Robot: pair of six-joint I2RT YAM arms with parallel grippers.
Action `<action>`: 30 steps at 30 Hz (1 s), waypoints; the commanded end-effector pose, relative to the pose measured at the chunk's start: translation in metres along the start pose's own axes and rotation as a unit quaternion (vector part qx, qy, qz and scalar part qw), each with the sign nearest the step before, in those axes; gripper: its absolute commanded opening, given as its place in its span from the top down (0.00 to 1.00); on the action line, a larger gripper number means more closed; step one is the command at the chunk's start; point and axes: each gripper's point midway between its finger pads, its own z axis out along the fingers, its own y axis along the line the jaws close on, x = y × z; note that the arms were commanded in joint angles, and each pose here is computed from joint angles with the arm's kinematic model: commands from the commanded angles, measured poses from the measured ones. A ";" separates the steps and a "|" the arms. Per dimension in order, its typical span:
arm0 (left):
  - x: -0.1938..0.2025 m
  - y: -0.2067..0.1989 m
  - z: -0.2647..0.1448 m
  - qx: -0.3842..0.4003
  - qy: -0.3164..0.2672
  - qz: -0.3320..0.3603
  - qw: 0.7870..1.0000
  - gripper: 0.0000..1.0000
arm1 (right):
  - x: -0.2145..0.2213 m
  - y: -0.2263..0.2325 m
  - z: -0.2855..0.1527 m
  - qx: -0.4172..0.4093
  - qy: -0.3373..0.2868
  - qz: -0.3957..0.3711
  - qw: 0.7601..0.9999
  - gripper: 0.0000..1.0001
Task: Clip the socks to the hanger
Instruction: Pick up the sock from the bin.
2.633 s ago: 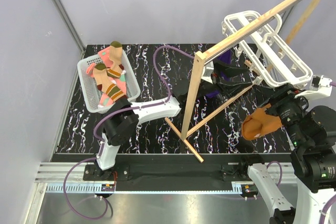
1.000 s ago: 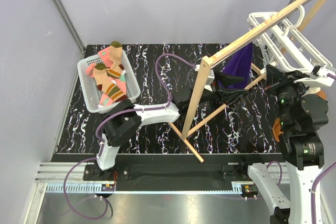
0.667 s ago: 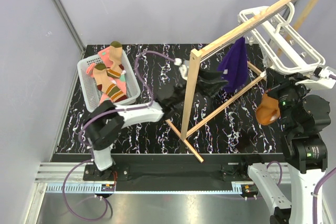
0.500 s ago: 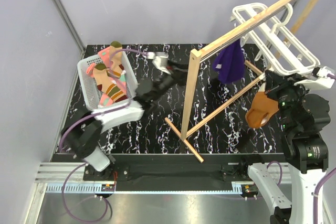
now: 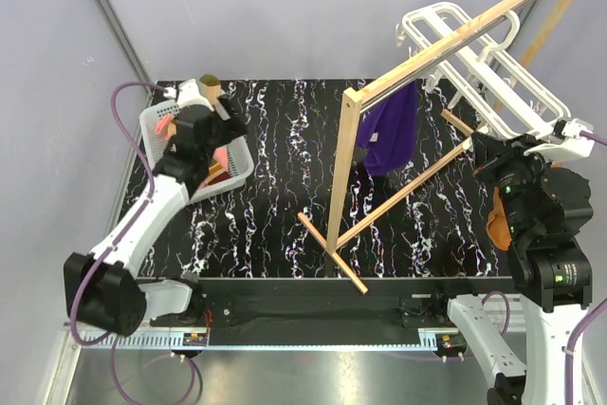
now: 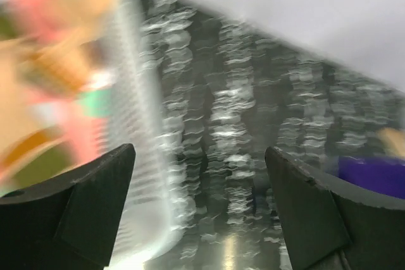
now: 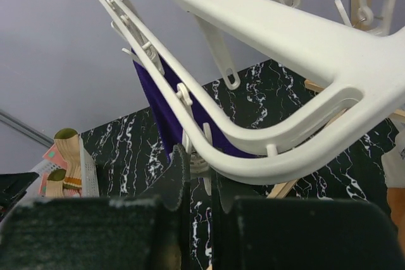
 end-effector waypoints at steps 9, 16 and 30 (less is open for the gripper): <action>0.015 0.167 0.048 -0.289 0.215 0.039 0.932 0.19 | 0.061 0.003 -0.006 -0.037 0.111 -0.008 0.993 1.00; 0.046 0.189 0.052 -0.346 0.230 0.000 0.910 0.32 | 0.060 0.007 -0.010 -0.044 0.115 -0.014 0.992 1.00; 0.102 0.190 0.027 -0.385 0.243 -0.055 0.888 0.41 | 0.065 0.006 -0.007 -0.044 0.121 -0.013 0.992 1.00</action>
